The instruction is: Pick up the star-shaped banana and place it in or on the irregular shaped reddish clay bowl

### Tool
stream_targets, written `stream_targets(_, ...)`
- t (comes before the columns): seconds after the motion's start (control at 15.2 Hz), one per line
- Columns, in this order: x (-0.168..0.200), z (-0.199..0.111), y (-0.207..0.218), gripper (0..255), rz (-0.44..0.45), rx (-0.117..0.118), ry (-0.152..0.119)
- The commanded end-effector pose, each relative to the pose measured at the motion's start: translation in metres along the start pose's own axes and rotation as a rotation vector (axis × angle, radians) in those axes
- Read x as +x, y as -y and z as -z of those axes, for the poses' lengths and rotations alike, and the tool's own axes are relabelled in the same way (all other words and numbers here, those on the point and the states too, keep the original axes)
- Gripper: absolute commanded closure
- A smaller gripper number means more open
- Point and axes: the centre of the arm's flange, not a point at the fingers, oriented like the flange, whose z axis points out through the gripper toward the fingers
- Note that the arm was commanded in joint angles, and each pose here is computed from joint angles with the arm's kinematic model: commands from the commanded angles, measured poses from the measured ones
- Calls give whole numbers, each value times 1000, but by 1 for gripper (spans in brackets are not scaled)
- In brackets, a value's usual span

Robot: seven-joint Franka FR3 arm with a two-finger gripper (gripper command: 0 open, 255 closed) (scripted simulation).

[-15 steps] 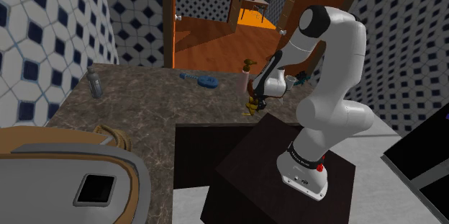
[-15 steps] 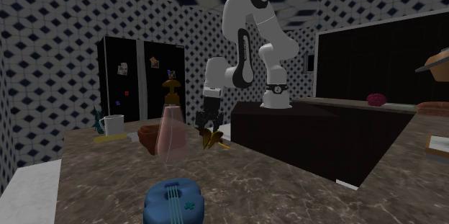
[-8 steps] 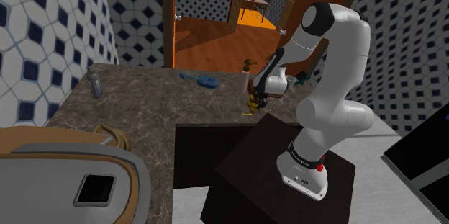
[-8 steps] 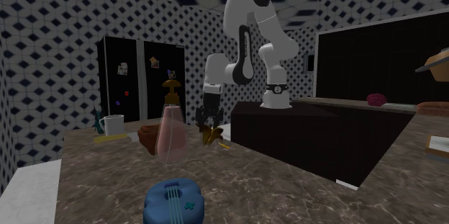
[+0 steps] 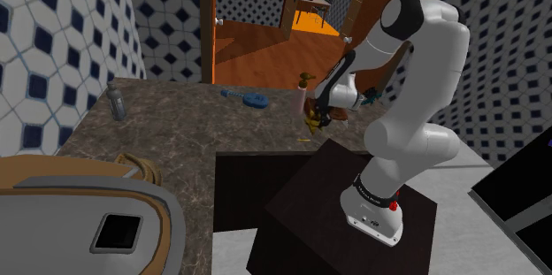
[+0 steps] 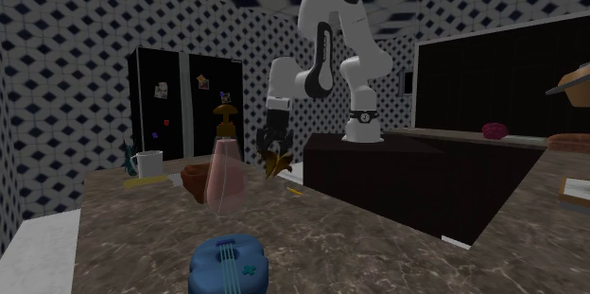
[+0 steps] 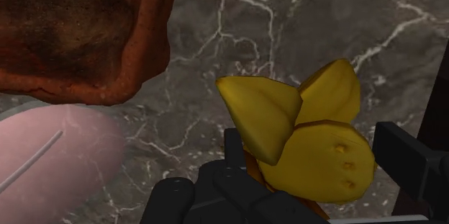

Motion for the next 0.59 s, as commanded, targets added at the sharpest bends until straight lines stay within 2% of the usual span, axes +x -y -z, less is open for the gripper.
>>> stream_targets(0.0, 1, 11, -1, 255, 0, 0, 0)
stream_targets(0.53, 1, 52, -8, 255, 0, 0, 0)
